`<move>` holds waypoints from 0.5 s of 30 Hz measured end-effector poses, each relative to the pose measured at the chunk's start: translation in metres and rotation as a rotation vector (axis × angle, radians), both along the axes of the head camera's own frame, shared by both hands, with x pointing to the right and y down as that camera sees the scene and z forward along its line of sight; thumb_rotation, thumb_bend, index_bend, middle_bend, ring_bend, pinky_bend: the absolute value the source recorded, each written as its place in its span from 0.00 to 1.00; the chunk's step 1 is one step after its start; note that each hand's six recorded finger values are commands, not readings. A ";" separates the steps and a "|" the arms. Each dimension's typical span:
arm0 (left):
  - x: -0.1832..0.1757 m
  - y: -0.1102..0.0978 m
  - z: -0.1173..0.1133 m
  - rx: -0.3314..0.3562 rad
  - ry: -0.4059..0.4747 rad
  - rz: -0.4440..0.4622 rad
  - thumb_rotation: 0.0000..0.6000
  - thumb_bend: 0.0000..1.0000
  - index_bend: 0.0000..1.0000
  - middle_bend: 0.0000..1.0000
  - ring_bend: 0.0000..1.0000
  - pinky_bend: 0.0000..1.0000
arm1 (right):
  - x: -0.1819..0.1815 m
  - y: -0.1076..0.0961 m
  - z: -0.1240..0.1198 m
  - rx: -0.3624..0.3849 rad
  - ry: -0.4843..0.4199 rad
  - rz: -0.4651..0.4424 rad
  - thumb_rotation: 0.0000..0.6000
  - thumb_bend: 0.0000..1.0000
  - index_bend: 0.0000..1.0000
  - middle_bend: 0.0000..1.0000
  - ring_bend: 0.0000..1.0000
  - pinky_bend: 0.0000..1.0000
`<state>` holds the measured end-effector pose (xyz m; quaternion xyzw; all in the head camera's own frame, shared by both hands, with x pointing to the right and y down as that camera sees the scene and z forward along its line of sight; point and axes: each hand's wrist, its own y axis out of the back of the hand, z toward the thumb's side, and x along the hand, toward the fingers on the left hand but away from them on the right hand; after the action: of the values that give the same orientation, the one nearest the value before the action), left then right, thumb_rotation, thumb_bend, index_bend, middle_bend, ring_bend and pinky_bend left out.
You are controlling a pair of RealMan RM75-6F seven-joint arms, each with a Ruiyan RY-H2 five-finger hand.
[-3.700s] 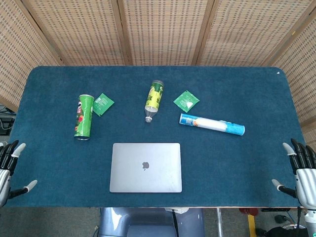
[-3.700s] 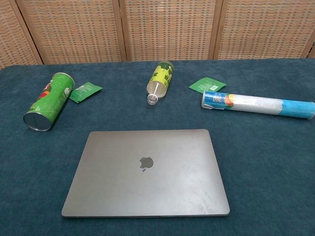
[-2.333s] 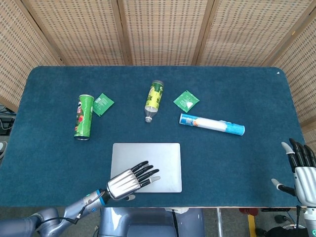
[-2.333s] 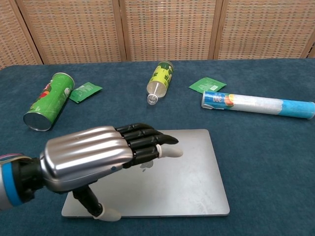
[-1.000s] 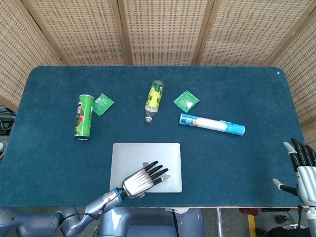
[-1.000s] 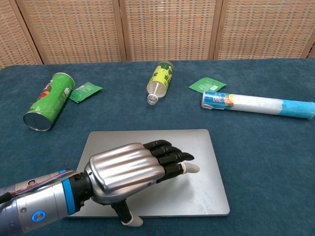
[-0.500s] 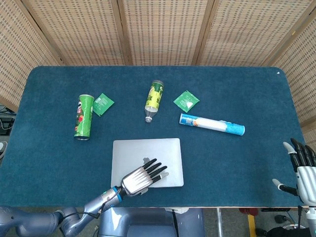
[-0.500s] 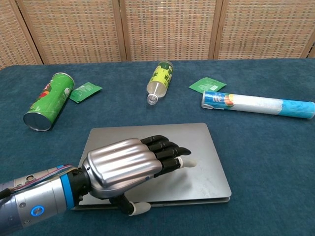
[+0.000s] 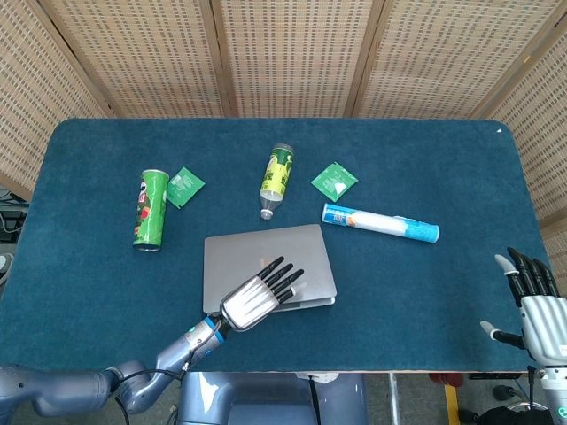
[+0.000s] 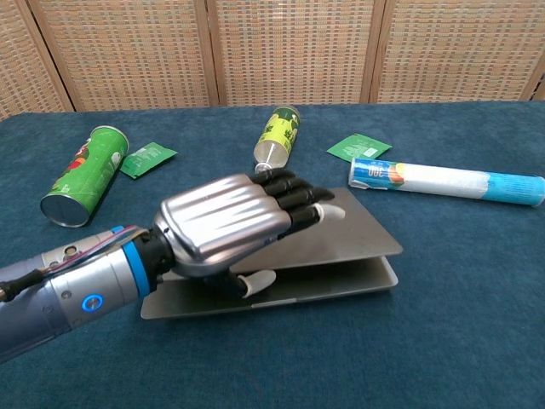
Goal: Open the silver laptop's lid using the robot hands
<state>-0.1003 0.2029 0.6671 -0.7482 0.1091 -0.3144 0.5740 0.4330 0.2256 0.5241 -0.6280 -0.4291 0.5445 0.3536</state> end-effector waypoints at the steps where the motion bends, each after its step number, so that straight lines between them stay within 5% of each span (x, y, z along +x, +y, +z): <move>1: 0.001 -0.004 -0.002 0.010 0.003 -0.011 1.00 0.43 0.00 0.00 0.00 0.00 | -0.001 -0.001 0.002 -0.004 0.001 -0.013 1.00 0.00 0.00 0.00 0.00 0.00; 6: 0.001 -0.029 -0.010 0.041 0.010 -0.089 1.00 0.43 0.00 0.00 0.00 0.00 | -0.011 -0.007 0.015 -0.053 -0.011 -0.085 1.00 0.01 0.05 0.00 0.00 0.00; 15: 0.000 -0.052 -0.011 0.036 0.008 -0.160 1.00 0.43 0.00 0.00 0.00 0.00 | -0.051 -0.018 0.046 -0.169 -0.081 -0.269 1.00 0.47 0.19 0.12 0.00 0.08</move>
<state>-0.1007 0.1507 0.6557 -0.7280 0.1766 -0.3542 0.5598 0.3825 0.2078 0.5705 -0.7289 -0.3077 0.5005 0.3515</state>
